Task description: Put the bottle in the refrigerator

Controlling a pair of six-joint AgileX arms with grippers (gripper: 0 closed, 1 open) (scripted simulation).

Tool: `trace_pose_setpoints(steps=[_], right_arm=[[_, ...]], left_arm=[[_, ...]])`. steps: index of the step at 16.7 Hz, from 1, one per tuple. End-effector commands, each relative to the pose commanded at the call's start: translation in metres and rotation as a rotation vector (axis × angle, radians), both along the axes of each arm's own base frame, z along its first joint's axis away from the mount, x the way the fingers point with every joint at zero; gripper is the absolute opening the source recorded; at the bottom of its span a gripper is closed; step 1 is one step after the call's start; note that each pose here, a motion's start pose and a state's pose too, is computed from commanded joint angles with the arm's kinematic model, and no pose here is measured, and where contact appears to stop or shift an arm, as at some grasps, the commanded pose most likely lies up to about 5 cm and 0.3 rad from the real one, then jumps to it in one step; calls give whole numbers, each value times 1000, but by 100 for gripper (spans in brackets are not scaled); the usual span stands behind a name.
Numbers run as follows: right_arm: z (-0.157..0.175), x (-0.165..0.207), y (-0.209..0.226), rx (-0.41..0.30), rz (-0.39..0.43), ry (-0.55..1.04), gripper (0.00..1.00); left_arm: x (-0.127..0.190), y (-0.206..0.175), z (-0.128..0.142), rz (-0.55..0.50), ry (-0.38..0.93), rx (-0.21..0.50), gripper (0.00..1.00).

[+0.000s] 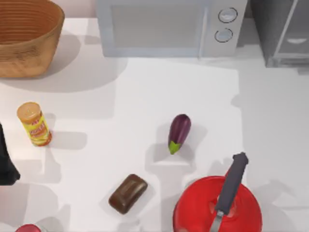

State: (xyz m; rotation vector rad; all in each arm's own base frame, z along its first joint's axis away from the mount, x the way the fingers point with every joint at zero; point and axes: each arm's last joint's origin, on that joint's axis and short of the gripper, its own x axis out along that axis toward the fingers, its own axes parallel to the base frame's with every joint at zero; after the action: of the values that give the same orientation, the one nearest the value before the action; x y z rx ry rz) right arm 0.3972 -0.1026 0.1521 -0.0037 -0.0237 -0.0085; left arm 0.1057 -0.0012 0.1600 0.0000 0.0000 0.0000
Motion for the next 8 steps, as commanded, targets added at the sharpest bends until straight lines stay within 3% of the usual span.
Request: trace_pose_setpoints(steps=[3, 8], right_arm=[[-21, 7, -2, 4, 7, 29, 1], [-24, 7, 0, 8, 12, 39, 1]], left_arm=[[0, 0, 0, 0, 0, 0, 100], [0, 0, 0, 0, 0, 0, 100]])
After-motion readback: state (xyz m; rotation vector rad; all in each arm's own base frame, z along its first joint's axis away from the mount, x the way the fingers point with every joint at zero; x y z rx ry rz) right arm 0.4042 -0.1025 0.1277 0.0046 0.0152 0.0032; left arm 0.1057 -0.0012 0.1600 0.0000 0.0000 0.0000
